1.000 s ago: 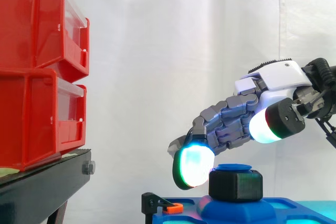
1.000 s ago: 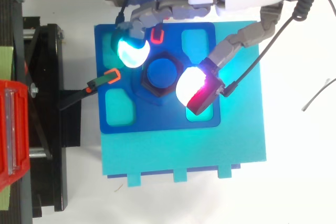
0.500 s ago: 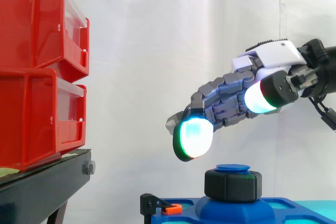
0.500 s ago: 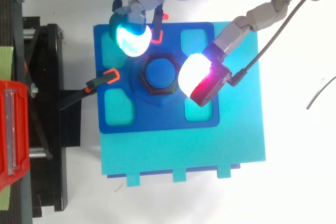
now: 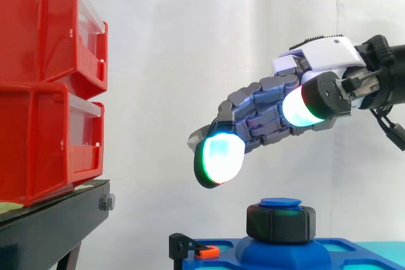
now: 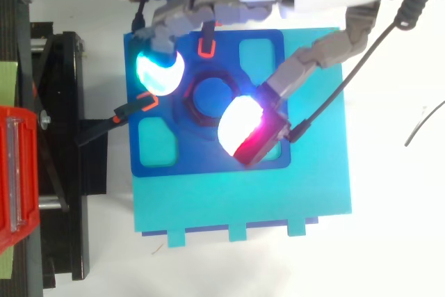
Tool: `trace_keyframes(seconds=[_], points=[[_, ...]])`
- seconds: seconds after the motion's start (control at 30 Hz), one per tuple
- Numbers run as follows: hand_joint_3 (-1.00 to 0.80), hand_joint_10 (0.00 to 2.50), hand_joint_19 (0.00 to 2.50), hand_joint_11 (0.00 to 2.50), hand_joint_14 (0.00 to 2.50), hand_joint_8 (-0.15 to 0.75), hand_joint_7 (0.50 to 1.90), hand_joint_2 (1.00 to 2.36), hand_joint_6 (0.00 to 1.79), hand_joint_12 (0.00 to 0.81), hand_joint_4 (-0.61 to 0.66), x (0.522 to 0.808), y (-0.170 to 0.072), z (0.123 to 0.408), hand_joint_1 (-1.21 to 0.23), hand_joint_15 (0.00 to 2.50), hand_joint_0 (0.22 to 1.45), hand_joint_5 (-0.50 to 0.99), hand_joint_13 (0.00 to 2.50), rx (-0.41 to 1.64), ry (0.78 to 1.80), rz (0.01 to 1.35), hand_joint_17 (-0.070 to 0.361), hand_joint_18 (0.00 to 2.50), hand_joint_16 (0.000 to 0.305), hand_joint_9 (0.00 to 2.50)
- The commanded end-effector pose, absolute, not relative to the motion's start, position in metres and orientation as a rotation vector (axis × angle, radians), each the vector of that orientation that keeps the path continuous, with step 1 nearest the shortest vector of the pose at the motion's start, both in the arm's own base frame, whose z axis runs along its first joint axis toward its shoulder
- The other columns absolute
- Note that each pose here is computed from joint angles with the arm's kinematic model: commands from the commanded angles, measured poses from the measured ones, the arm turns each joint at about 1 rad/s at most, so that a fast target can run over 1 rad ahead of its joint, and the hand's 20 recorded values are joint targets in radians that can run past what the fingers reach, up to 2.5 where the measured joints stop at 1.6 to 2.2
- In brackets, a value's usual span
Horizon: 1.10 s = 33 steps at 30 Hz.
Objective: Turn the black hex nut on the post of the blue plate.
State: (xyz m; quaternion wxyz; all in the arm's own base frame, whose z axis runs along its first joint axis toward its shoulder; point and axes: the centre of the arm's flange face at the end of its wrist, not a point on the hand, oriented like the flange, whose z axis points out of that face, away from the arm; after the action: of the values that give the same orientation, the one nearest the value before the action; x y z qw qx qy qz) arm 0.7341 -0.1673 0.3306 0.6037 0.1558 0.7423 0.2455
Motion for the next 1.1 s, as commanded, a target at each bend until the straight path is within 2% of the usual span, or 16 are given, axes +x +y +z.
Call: trace_keyframes(seconds=[0.0,0.23,0.47,0.53,0.8,1.07], points=[[-0.50,0.00,0.00,0.00,0.00,0.235,0.90,1.00,0.50,0.346,0.17,0.737,-0.155,0.330,-0.57,0.00,0.42,-0.25,0.00,0.365,1.720,0.568,0.103,0.00,0.046,0.00],[-0.50,0.00,0.00,0.00,0.00,0.238,0.89,1.00,0.50,0.353,0.17,0.734,-0.131,0.298,-0.55,0.00,0.41,-0.25,0.00,0.394,1.758,0.581,0.105,0.00,0.047,0.00],[-0.50,0.00,0.00,0.00,0.00,0.238,0.89,1.00,0.50,0.352,0.18,0.739,-0.121,0.299,-0.48,0.00,0.42,-0.25,0.00,0.390,1.735,0.592,0.105,0.00,0.047,0.00],[-0.50,0.00,0.00,0.00,0.00,0.239,0.89,1.00,0.50,0.353,0.17,0.739,-0.120,0.289,-0.46,0.00,0.42,-0.24,0.00,0.399,1.745,0.584,0.105,0.00,0.047,0.00],[-0.50,0.00,0.00,0.00,0.00,0.238,0.95,1.00,0.50,0.353,0.18,0.739,-0.120,0.287,-0.44,0.00,0.42,-0.23,0.00,0.400,1.749,0.579,0.104,0.00,0.046,0.00],[-0.50,0.00,0.00,0.00,0.00,0.235,0.94,1.00,0.50,0.351,0.18,0.735,-0.124,0.279,-0.43,0.00,0.42,-0.23,0.00,0.402,1.764,0.561,0.104,0.00,0.046,0.00]])
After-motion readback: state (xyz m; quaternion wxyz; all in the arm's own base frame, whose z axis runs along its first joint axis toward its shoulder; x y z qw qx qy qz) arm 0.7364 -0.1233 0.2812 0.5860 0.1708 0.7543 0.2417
